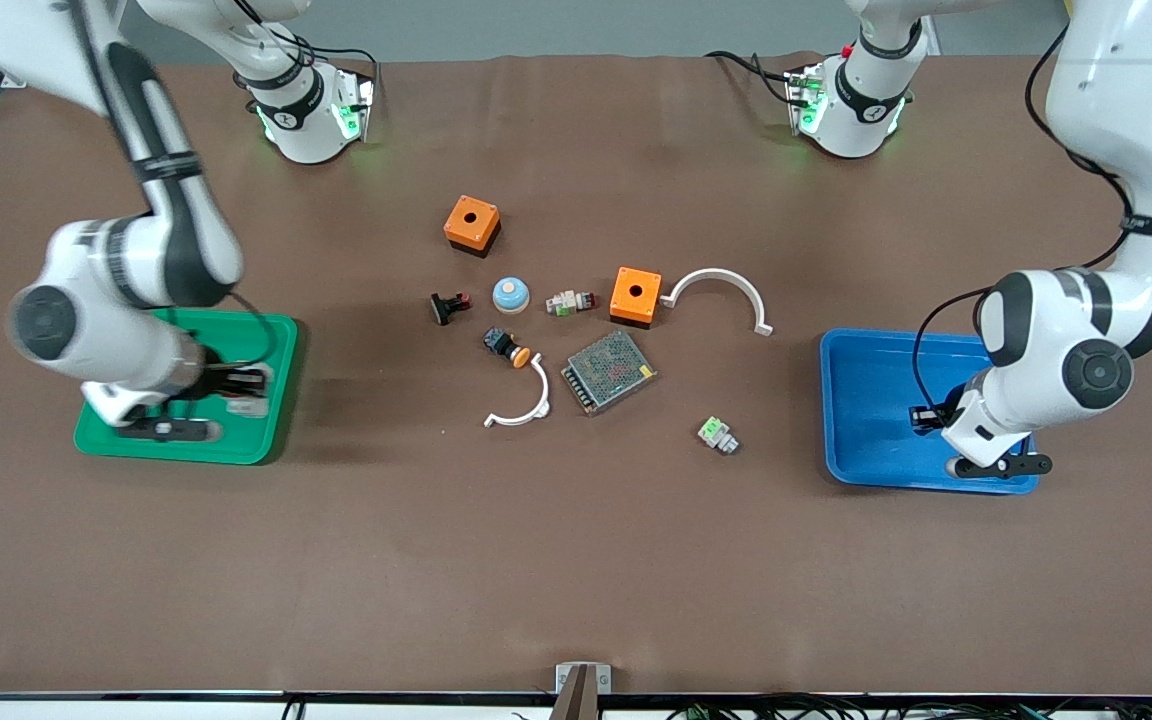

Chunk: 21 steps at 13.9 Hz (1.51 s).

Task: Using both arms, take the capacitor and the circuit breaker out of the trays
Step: 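Carry the breaker with the right gripper while the left gripper carries the capacitor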

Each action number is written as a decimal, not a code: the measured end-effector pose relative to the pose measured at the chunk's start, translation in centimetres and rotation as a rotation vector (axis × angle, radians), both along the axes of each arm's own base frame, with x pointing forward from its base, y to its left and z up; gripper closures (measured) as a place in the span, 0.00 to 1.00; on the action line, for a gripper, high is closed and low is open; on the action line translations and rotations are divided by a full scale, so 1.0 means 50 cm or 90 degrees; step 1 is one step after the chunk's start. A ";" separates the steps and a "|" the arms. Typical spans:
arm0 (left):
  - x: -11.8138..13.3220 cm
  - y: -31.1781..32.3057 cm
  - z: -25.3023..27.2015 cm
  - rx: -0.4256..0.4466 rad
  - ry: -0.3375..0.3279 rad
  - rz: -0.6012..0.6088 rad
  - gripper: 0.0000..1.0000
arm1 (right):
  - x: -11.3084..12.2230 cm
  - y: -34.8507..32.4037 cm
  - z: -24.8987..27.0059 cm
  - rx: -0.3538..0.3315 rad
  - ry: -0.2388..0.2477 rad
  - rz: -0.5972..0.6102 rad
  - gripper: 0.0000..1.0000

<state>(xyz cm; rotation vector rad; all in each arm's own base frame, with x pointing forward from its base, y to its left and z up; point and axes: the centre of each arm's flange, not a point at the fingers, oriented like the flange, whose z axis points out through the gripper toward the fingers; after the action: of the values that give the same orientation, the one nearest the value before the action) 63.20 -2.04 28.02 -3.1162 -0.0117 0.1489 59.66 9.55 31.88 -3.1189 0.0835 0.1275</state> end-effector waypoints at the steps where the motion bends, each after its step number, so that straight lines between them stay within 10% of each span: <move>1: -0.009 -0.034 0.045 -0.002 0.003 -0.014 0.66 | -0.007 0.069 -0.003 0.004 -0.013 -0.006 0.60; 6: -0.090 -0.229 0.131 -0.029 0.058 0.012 0.66 | -0.063 0.323 -0.115 0.008 -0.035 -0.046 0.60; 16: -0.209 -0.543 -0.059 -0.029 0.096 0.110 0.66 | -0.071 0.437 -0.224 0.001 -0.038 -0.084 0.60; 21: -0.242 -0.583 -0.150 -0.034 0.104 0.137 0.66 | 0.031 0.408 -0.084 -0.014 -0.015 -0.108 0.13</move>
<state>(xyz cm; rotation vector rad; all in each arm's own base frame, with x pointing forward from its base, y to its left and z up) 51.09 -31.17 20.53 -3.1376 -0.3448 0.4142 61.19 29.93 27.67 -3.1166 0.3504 0.0872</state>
